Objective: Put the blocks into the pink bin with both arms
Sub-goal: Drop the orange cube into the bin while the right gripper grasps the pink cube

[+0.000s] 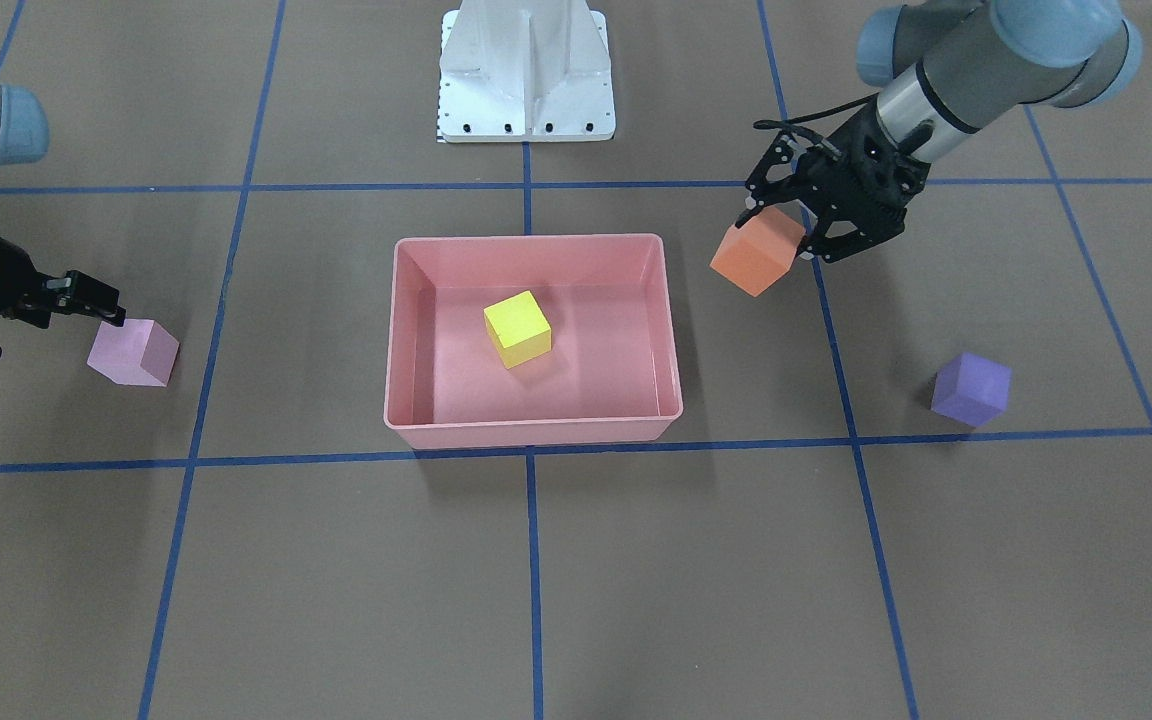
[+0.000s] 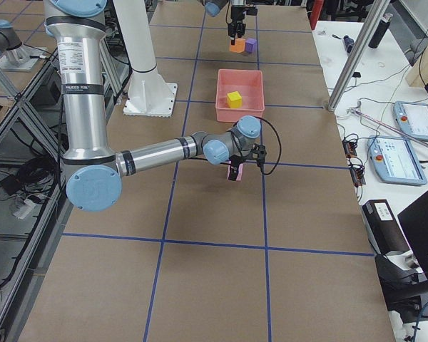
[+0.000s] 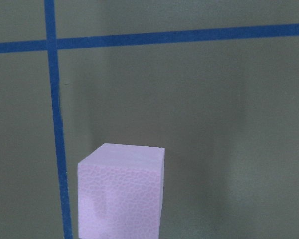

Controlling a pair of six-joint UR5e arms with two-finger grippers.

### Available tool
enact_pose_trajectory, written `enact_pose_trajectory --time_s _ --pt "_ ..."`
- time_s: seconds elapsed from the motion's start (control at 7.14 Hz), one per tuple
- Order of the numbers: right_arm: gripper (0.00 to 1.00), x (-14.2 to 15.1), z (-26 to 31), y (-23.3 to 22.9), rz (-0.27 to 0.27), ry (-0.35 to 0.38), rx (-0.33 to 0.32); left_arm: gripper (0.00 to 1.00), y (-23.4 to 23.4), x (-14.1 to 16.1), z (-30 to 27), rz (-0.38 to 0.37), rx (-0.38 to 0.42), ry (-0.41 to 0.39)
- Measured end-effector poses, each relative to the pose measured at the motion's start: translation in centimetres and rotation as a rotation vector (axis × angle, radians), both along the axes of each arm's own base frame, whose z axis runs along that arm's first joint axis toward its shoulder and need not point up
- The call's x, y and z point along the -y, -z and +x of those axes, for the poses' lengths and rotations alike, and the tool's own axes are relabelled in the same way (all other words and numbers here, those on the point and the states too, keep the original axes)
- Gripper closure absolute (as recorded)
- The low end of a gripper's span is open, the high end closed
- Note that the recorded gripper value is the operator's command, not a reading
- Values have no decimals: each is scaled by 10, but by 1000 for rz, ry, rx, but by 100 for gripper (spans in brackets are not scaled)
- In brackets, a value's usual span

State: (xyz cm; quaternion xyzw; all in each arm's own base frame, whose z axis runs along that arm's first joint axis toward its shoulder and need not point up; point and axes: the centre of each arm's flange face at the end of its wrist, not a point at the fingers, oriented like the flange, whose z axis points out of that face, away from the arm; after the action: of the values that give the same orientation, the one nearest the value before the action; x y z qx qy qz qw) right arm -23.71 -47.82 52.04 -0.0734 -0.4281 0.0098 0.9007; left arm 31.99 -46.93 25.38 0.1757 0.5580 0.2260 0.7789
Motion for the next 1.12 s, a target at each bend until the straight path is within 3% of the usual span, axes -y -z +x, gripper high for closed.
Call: enact_pose_trajectory --time_s 0.28,0.42,0.56,0.84,0.98,1.12 --pt "1 14 -18 0 -11 -3 -11 100 47 21 40 -45 12 38" --pt "1 23 -25 -1 -9 -7 -24 62 55 16 71 -51 29 49" --pt "1 27 -29 -2 -4 -10 -34 1 57 7 99 -54 48 60" --pt "1 28 -38 2 0 -4 -36 0 58 -4 133 -50 72 68" --pt "18 27 -44 5 -5 -3 -34 0 62 -5 135 -44 70 78" --pt "94 26 -47 5 -10 -1 -35 0 66 -2 127 -36 62 96"
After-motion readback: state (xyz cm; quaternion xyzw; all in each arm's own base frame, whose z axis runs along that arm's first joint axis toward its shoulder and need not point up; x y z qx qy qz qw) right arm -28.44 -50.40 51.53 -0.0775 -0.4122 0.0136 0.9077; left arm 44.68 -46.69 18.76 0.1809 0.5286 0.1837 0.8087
